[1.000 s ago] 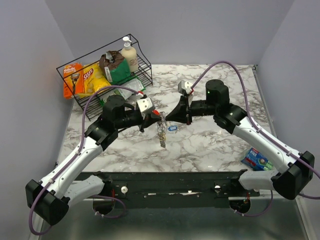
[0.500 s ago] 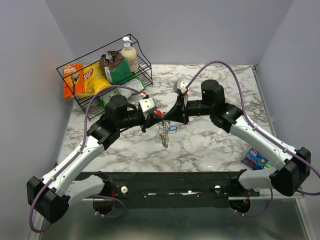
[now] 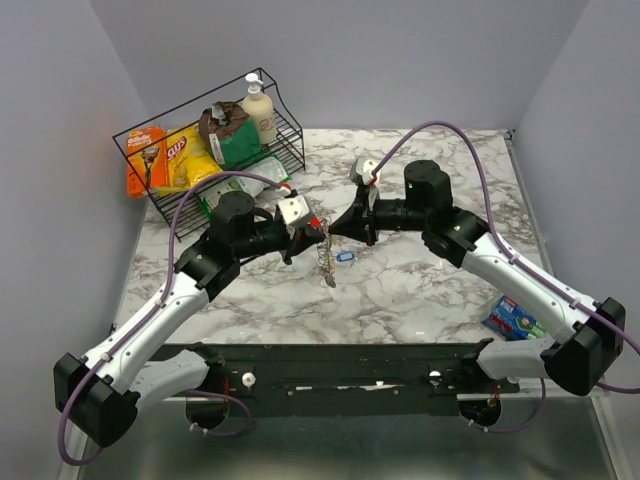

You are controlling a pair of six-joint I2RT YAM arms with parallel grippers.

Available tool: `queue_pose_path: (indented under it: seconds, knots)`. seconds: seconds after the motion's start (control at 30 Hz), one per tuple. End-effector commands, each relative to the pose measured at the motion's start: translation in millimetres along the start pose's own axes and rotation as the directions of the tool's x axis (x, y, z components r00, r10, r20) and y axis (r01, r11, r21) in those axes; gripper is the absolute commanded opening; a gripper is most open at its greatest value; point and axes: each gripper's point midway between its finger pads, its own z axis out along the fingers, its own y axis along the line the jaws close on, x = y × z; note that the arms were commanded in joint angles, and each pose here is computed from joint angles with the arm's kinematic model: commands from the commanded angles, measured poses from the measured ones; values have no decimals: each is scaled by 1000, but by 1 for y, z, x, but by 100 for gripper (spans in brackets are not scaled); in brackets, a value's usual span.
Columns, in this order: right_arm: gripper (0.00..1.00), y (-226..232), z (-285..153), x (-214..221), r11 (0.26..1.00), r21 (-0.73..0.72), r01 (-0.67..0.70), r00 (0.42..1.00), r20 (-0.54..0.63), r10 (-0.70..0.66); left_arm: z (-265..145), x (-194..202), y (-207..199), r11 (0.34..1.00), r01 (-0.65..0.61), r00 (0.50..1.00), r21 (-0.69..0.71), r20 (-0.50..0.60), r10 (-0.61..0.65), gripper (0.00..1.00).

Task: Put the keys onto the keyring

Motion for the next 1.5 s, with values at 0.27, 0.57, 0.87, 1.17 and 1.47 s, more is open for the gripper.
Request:
queue_pose_path:
  seconds: [0.27, 0.57, 0.87, 1.17, 1.47]
  knots:
    - [0, -7, -2, 3, 998, 58, 0, 1000, -1, 0, -8, -23, -6, 998, -62, 994, -6, 87, 63, 0]
    - [0, -8, 1, 9, 998, 53, -14, 1000, -18, 15, -12, -30, -13, 996, -87, 987, 12, 139, 85, 0]
    - [1, -6, 2, 13, 999, 42, -20, 999, -26, 21, -14, -38, -18, 992, -124, 971, 18, 206, 118, 0]
    - [20, -1, -2, 14, 1000, 24, -10, 1000, -21, 10, -15, -43, -20, 989, -145, 959, 15, 247, 137, 0]
    - [66, -20, -21, 7, 978, 210, 2, 999, 35, -10, -14, -38, -17, 990, -141, 964, 4, 229, 137, 0]
